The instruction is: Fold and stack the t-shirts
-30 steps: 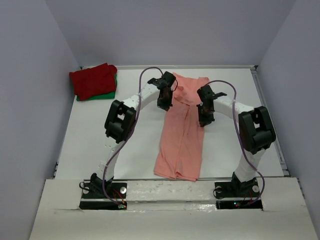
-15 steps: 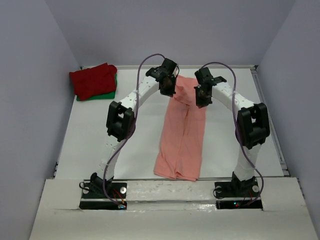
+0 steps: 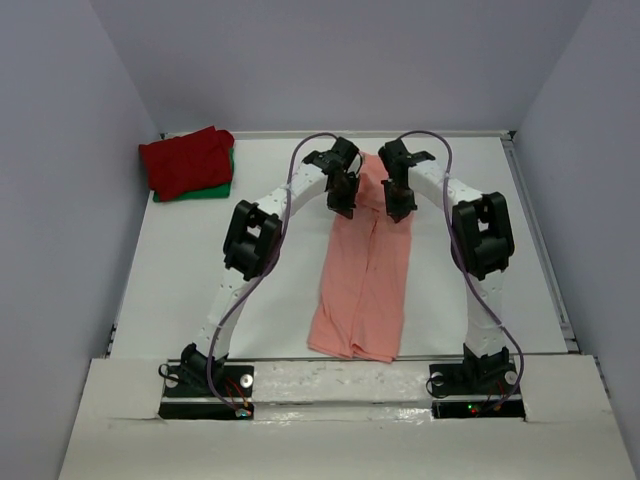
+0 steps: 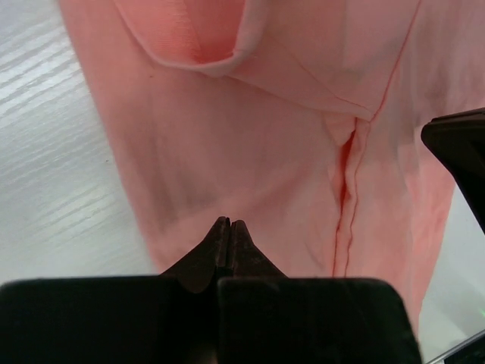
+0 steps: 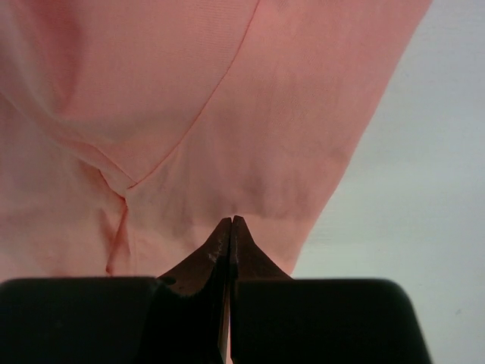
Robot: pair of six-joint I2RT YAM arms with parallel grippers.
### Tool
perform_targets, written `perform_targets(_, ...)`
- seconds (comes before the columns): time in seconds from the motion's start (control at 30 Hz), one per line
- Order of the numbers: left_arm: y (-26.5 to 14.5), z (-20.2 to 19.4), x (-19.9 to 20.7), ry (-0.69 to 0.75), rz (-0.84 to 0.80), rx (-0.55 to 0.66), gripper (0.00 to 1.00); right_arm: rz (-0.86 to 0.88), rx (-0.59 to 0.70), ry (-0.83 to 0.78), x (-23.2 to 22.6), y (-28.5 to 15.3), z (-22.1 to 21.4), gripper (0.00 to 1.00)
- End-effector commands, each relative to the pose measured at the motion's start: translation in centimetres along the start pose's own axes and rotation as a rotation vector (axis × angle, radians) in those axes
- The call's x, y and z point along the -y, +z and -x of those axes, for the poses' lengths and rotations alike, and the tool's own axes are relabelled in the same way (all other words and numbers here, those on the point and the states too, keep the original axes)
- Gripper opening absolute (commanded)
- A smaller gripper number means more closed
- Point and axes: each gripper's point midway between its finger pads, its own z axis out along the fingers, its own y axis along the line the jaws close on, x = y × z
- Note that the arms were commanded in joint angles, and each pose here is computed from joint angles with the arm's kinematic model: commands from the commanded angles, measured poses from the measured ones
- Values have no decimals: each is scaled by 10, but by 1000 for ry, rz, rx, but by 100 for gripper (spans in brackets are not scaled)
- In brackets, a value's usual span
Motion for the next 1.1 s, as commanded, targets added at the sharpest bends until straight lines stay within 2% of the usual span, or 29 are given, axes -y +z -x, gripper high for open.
perform_targets(0.0,2,-4,18,37,-88,-24,0,-7,15,-7,-2,-5,9,0)
perform_targets(0.4,46,-25,0,-35,-48,-129,0,5,-74,-44,-12,27,1,0)
perform_targets(0.83,40,7,-28,-119,-75,-51,0,-9,-27,-96,-24,61,44,0)
perform_targets(1.07,38,30,-40,-164,-125,3,0,18,20,-109,-25,65,71,0)
